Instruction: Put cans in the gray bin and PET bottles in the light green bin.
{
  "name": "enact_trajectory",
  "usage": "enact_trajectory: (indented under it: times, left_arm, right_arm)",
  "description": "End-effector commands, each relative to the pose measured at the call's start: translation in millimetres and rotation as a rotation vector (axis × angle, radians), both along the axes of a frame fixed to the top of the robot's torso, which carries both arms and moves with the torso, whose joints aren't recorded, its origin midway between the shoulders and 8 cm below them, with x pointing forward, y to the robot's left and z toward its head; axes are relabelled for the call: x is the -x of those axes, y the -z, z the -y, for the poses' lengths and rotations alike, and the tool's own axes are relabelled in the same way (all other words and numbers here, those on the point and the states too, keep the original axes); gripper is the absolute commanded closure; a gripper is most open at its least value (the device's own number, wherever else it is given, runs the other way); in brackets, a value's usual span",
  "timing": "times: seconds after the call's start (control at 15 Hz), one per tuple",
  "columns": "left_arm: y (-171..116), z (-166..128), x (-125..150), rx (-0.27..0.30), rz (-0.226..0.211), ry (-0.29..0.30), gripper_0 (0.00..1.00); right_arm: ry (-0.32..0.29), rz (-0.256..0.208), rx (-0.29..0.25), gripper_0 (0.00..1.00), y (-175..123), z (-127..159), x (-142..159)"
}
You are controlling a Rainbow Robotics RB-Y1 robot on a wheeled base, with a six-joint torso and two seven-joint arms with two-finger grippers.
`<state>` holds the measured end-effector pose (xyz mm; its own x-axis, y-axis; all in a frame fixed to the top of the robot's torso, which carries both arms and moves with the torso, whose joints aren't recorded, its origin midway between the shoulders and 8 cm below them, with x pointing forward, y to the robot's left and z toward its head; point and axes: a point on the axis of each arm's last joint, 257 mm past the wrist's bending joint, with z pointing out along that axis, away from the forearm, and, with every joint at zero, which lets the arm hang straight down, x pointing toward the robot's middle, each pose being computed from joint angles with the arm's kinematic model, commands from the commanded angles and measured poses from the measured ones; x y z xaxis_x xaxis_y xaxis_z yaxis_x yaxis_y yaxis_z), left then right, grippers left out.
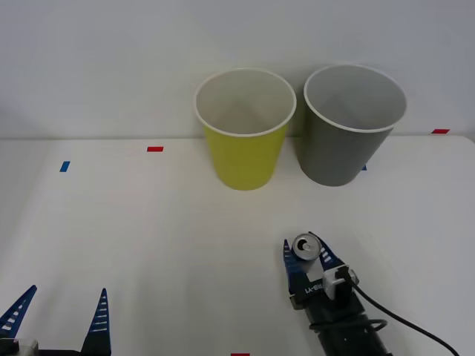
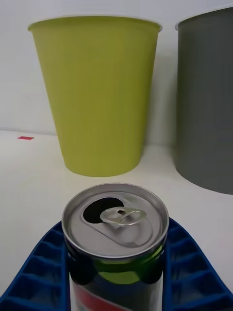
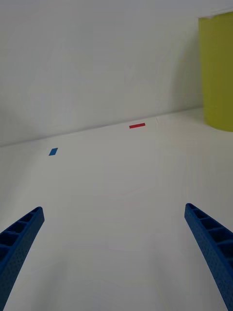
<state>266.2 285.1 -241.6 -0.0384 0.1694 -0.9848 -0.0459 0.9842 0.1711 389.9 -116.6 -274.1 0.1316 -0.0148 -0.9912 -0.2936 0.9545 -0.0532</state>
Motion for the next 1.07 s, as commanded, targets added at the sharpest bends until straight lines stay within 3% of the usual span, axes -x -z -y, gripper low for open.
enact_trajectory:
  times: [0.07,0.53,1.07]
  left_arm:
    - [0,0,0,0.000,0.000,0.000,0.00]
    - [0,0,0,0.000,0.000,0.000,0.00]
    - [0,0,0,0.000,0.000,0.000,0.00]
  right_arm:
    - [0.022,0.019,0.016,0.89,-3,5,1]
    - [0.049,0.045,-0.002,1.00,-17,16,6]
    - [0.080,-0.021,-0.034,1.00,-114,31,-16]
